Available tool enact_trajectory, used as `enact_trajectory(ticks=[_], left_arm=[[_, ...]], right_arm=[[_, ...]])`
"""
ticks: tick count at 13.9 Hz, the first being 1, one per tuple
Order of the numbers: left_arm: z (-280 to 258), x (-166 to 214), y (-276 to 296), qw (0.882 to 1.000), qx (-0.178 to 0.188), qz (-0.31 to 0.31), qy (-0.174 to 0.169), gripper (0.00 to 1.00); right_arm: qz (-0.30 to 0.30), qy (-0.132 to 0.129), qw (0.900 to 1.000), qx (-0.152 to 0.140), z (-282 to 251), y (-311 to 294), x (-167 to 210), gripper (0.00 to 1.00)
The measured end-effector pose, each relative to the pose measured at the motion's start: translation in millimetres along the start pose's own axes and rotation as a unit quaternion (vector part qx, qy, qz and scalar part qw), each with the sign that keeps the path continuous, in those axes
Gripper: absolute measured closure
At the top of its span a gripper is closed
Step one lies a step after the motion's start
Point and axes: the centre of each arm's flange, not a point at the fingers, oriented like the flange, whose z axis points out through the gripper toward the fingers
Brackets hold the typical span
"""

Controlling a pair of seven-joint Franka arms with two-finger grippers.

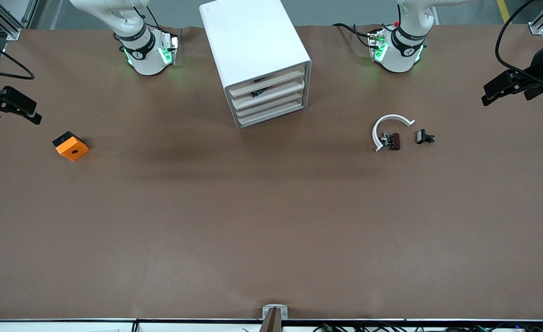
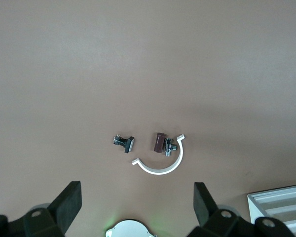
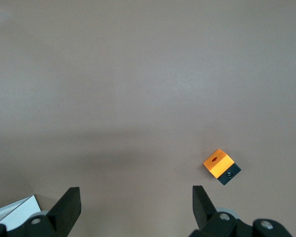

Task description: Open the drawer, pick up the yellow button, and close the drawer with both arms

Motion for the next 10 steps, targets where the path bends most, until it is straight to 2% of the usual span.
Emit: enact_trajectory(ticks=[6,10], left_arm=[[3,4,0,1.0,0.0,0.0,-0.003,0.0],[30,35,4,1.0,-0.001,0.001,-0.026,0.0]], right_arm=[[-0.001,-0.004,1.0,0.0,4,-2,2,0.0],[-0.002,-0.01,1.0,-0.001,10,-3,5,0.0]])
